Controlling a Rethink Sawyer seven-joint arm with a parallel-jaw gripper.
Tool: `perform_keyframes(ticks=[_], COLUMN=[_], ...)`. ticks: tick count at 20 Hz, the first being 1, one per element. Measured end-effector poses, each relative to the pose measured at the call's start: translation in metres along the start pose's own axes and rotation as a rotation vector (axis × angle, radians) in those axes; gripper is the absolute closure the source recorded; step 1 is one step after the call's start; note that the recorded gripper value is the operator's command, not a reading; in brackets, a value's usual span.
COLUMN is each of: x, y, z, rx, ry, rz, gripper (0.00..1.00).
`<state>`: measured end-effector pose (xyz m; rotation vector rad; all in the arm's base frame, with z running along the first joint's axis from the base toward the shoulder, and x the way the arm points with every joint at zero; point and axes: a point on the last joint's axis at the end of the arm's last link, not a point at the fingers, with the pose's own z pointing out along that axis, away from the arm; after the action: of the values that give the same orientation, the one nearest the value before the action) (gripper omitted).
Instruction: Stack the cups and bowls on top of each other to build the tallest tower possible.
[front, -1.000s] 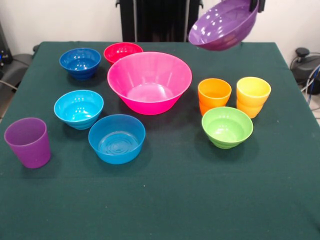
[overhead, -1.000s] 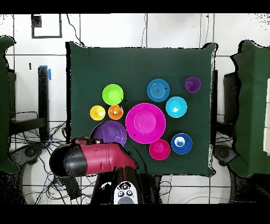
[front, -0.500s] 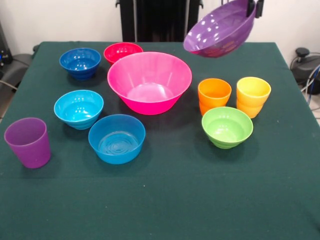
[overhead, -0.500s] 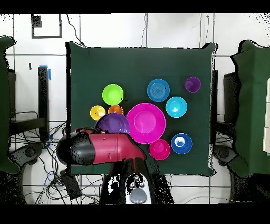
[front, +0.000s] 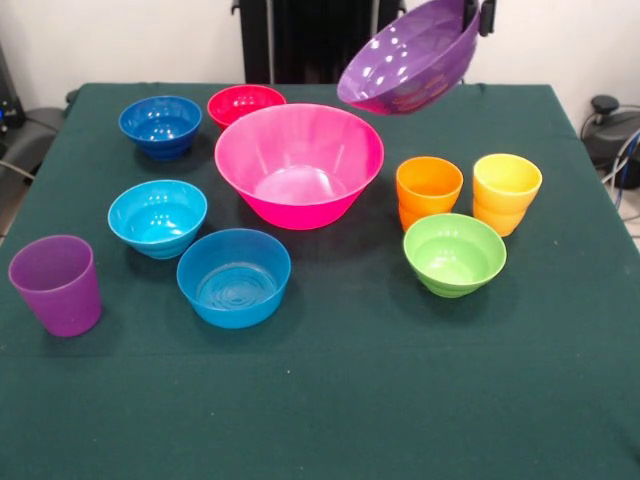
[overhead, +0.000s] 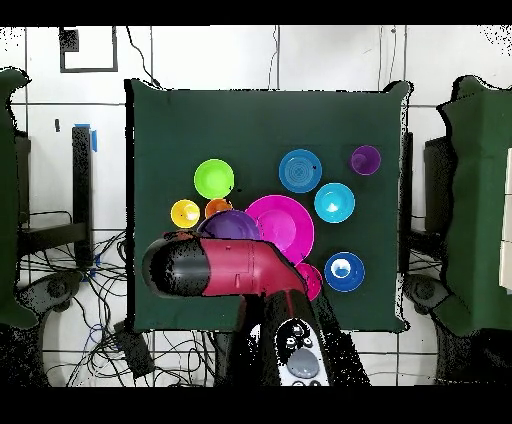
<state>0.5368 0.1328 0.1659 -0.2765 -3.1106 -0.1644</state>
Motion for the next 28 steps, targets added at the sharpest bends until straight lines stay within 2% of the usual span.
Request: perform_keyframes(ticks=[5,11,17,23,28], x=[-0.013,-0.017,-0.018,-0.024,-0.031], y=[-0.006,-0.004,-0.006,-0.022,-0.035], z=[-0.003,0.000,0.007,0.013,0.012], rx=[-0.010,-0.014,-0.026,-0.032,-0.042], ry=[-0.012,-0.016,-0.001,0.014,0.008], rz=[0.001,-0.017,-0.031,-0.024,-0.017], gripper=[1.00,1.00,1.00,1.00,1.00])
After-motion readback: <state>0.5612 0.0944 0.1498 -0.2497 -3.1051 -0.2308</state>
